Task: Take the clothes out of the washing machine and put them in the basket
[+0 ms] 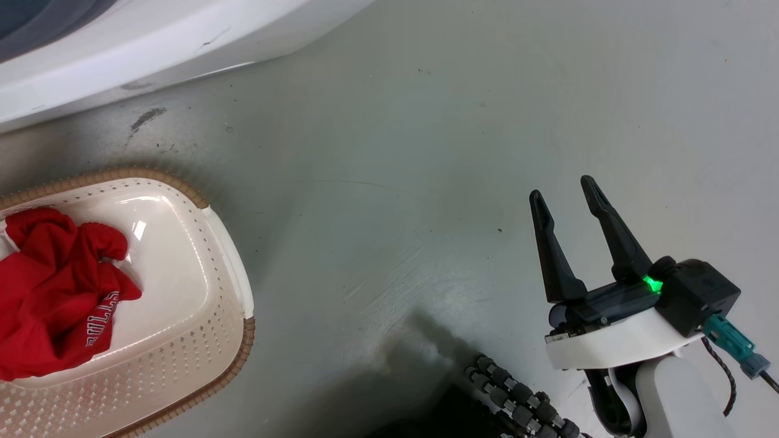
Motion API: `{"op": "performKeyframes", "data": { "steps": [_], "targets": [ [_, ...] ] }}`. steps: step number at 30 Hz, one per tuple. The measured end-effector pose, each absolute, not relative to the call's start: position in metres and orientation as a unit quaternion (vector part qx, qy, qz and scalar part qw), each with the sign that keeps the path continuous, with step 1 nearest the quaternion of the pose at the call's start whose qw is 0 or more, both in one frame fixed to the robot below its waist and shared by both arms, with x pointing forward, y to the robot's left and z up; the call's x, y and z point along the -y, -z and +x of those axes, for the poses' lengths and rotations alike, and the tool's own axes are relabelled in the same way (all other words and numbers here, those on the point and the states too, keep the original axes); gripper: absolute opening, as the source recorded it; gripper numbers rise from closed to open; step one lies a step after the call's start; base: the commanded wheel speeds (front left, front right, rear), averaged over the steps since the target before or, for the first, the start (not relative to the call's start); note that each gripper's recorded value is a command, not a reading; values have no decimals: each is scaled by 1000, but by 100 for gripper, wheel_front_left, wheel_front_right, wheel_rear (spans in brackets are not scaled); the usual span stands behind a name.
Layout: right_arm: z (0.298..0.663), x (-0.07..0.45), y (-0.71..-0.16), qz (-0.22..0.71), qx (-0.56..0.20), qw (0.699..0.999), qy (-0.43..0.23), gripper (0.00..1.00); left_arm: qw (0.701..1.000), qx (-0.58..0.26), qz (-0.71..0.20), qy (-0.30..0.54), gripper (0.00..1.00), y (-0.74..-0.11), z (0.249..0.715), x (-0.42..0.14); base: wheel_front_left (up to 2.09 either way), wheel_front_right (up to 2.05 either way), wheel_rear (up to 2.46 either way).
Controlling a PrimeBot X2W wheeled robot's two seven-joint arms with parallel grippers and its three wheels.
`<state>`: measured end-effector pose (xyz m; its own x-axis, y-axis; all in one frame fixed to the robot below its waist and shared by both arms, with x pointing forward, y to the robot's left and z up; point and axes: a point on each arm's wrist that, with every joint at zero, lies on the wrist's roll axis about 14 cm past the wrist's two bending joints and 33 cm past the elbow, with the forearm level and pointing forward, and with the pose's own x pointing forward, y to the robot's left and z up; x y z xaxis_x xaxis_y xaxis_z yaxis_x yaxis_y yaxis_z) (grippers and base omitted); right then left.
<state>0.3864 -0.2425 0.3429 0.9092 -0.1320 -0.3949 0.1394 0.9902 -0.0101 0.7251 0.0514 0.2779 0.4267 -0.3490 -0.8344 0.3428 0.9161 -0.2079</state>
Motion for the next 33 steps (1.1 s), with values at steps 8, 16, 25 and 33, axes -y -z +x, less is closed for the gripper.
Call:
{"op": "performKeyframes", "data": {
  "steps": [8,16,25,33],
  "targets": [
    [390,244,-348,10,-192,979,70,100,869,-456,2,192,0,-285,731,-62,0,0,0],
    [402,241,-359,5,-167,984,58,100,909,-375,-3,182,0,-318,741,-73,0,0,0],
    [414,237,-385,-7,-124,991,44,100,940,-286,-13,186,0,-365,731,-83,0,0,0],
    [421,228,-413,-13,-81,996,27,100,959,-199,2,203,0,-401,695,-87,0,0,0]
  ]
}}
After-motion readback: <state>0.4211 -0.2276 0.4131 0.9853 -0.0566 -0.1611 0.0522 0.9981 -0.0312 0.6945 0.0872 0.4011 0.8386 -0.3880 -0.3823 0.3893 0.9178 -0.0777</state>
